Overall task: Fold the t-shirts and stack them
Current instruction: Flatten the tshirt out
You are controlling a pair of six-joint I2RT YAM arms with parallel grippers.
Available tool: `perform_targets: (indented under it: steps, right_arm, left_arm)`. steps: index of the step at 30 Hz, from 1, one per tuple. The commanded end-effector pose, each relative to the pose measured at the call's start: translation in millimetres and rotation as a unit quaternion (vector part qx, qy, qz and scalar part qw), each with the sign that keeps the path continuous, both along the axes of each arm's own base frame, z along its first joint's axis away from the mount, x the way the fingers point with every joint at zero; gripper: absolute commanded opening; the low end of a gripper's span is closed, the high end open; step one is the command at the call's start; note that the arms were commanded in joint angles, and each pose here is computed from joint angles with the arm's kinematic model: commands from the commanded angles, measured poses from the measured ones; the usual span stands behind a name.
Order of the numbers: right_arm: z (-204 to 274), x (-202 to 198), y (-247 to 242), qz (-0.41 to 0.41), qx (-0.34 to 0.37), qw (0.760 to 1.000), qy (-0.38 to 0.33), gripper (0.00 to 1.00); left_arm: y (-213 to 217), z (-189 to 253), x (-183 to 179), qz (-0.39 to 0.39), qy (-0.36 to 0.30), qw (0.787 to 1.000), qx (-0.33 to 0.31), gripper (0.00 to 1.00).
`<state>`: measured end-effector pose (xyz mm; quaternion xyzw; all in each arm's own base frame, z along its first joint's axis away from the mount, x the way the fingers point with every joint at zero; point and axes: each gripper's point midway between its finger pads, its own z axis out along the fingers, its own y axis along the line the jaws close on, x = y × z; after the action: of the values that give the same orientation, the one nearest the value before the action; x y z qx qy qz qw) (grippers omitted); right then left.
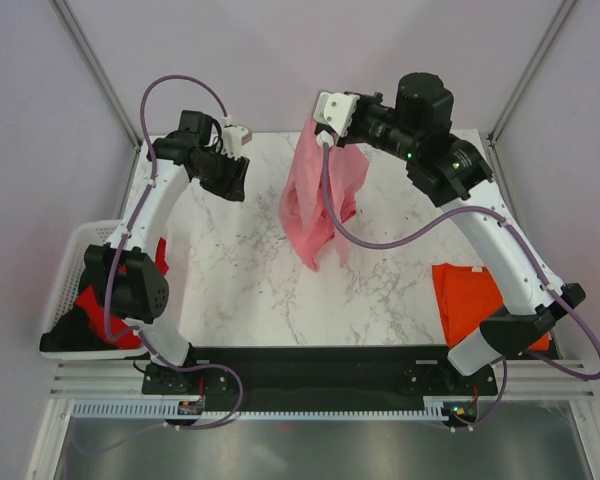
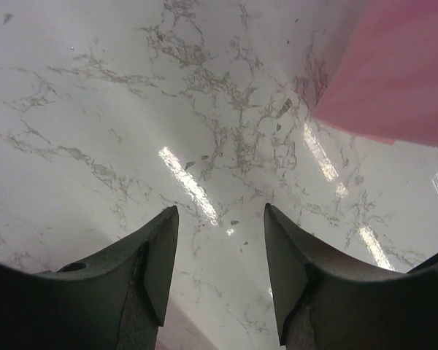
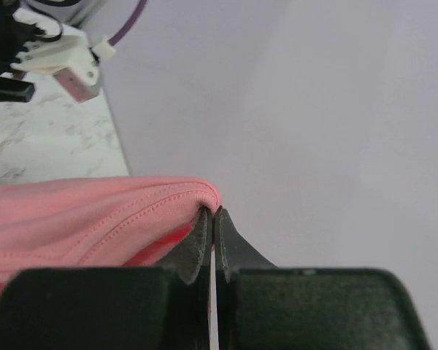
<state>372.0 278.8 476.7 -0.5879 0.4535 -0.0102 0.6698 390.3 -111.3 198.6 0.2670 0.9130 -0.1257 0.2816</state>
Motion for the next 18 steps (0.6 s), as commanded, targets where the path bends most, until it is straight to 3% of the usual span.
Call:
perform_targets:
  steps: [1, 4, 11, 14, 18]
  right_arm:
    - [28.4, 25.2, -12.9, -0.063, 0.014, 0.997, -0.041, 0.00]
    - [-8.4, 53.3, -35.1, -0.121, -0.030, 0.992, -0.032, 0.00]
    - [-165.1, 104.3, -101.1, -0.238, -0.117, 0.958, 0.109, 0.00]
    - [-207.9, 118.1, -137.5, -0.283, -0.127, 0.938, 0.156, 0.00]
    - [-230.6, 128.4, -160.6, -0.318, -0.125, 0.922, 0.184, 0.00]
  left_arm:
    - [-12.0, 34.0, 16.9, -0.004, -0.046, 0.998, -0.038, 0.57]
    - [-21.7, 38.4, 12.6, -0.023, -0.045, 0.997, -0.061, 0.54]
    - [-53.4, 9.4, -20.4, -0.087, 0.013, 0.991, -0.101, 0.49]
    - [-71.5, -11.6, -45.8, -0.116, 0.052, 0.986, -0.111, 0.46]
    - [-102.8, -35.2, -79.0, -0.170, 0.093, 0.975, -0.111, 0.45]
